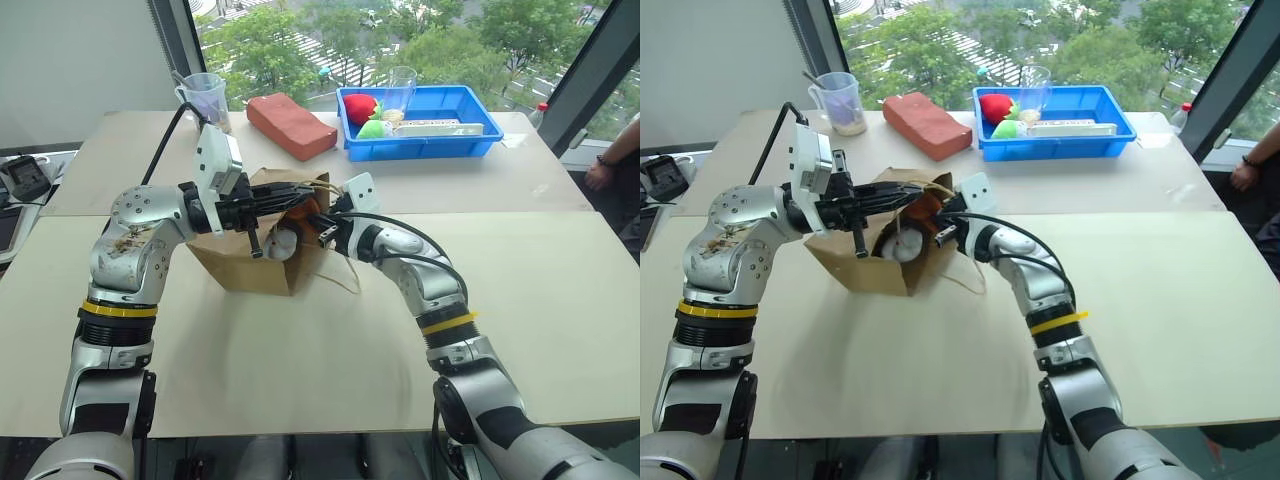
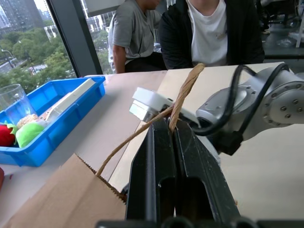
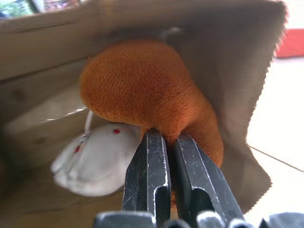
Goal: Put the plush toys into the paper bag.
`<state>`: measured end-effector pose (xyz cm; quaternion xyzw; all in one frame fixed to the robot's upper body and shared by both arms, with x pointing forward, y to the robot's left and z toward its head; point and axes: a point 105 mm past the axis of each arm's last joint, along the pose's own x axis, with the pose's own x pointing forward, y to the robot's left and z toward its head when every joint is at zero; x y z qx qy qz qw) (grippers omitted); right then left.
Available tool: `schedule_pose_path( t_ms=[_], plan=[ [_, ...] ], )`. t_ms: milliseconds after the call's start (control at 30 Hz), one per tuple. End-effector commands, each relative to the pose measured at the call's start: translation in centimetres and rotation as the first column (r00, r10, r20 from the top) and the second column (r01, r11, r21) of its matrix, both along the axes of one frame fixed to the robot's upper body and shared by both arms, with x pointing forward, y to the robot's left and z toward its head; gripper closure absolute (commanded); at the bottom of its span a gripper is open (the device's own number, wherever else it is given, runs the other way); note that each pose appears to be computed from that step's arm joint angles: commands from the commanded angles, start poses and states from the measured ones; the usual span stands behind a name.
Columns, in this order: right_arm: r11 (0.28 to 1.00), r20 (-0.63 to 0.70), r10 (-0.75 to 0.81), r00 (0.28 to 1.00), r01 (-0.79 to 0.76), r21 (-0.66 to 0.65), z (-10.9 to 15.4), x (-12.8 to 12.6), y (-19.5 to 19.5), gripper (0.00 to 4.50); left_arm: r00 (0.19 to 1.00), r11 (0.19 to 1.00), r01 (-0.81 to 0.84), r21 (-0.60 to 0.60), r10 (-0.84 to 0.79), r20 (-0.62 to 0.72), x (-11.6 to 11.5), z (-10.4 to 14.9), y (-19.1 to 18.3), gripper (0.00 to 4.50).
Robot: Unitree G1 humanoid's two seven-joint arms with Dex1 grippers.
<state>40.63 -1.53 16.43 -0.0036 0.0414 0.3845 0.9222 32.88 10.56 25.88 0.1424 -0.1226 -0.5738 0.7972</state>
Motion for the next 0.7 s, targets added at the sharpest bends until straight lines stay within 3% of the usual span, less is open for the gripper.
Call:
schedule_pose_path(
  t_ms=[33, 267, 700],
  plan=[
    [1.0, 0.021, 0.025, 0.999, -0.025, -0.001, 0.3, 0.1, 1.2, 4.46, 0.998, 0.999, 0.037, -0.012, -0.037, 0.046, -0.9, 1.3, -0.3, 4.5],
    [0.986, 0.01, 0.162, 0.987, -0.161, -0.031, -0.4, -1.4, 3.1, 4.46, 0.998, 0.999, 0.036, -0.012, -0.035, 0.042, -0.7, 1.2, -0.2, 4.5],
    [0.984, 0.099, 0.174, 0.98, -0.171, -0.04, 1.7, -3.5, -1.5, 0.01, 0.999, 1.0, 0.009, -0.009, -0.008, 0.041, -0.2, 0.9, 0.2, 4.5]
  ],
)
